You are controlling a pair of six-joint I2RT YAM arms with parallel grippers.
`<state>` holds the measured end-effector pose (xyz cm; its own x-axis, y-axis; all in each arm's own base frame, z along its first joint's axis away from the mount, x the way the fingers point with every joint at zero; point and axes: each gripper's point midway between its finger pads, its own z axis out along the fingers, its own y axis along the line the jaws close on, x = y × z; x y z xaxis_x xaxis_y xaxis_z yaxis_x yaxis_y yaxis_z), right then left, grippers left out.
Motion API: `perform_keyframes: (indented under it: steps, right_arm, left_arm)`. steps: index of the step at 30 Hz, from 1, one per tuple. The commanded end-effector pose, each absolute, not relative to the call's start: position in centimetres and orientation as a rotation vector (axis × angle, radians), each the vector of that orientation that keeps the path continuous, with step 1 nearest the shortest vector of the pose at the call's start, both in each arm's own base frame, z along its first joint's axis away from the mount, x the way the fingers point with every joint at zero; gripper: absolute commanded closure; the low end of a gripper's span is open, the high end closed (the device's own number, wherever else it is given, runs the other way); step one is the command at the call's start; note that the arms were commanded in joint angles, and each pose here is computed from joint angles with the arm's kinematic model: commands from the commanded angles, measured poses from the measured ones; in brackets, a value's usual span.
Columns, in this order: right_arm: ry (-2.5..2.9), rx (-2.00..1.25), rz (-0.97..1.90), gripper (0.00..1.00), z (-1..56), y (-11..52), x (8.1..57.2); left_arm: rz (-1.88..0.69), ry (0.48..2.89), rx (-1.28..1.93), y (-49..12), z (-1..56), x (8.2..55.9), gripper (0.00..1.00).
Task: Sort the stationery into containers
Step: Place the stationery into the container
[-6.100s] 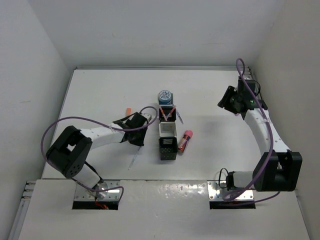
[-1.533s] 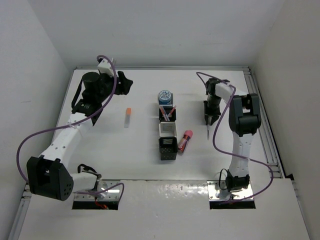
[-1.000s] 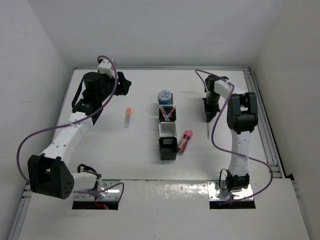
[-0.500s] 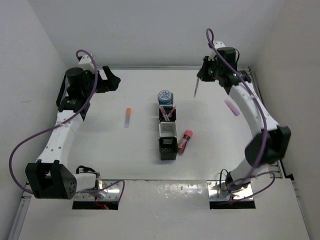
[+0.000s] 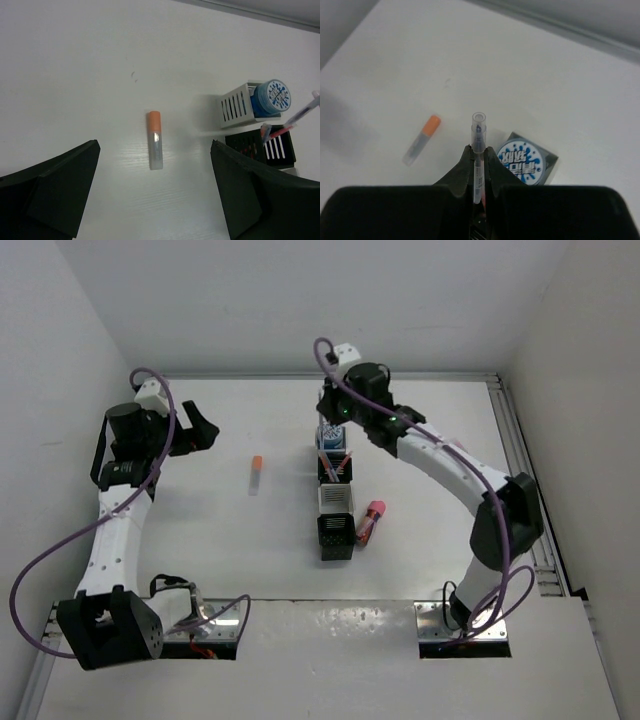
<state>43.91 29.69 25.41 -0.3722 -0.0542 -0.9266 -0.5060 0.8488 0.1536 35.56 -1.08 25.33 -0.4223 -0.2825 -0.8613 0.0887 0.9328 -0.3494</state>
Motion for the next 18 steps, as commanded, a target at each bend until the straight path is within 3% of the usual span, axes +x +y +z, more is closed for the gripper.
perform_keyframes:
  steps: [1, 10, 18]
  right_arm:
    - [1.861, -0.428, 0.47, 1.0, 25.7, 30.8, 43.7]
    - [1.986, -0.488, 0.38, 1.0, 19.1, 29.7, 40.8]
    - [1.898, -0.456, 0.262, 1.0, 18.4, 27.9, 42.1]
  left_arm:
    - [-0.391, 1.922, -0.057, -1.1, 27.3, 35.3, 0.0]
    - [-0.369, 1.871, 0.013, -1.4, 27.0, 34.7, 0.0]
    - [-0.383, 1.902, 0.046, -1.8, 25.0, 34.9, 0.0]
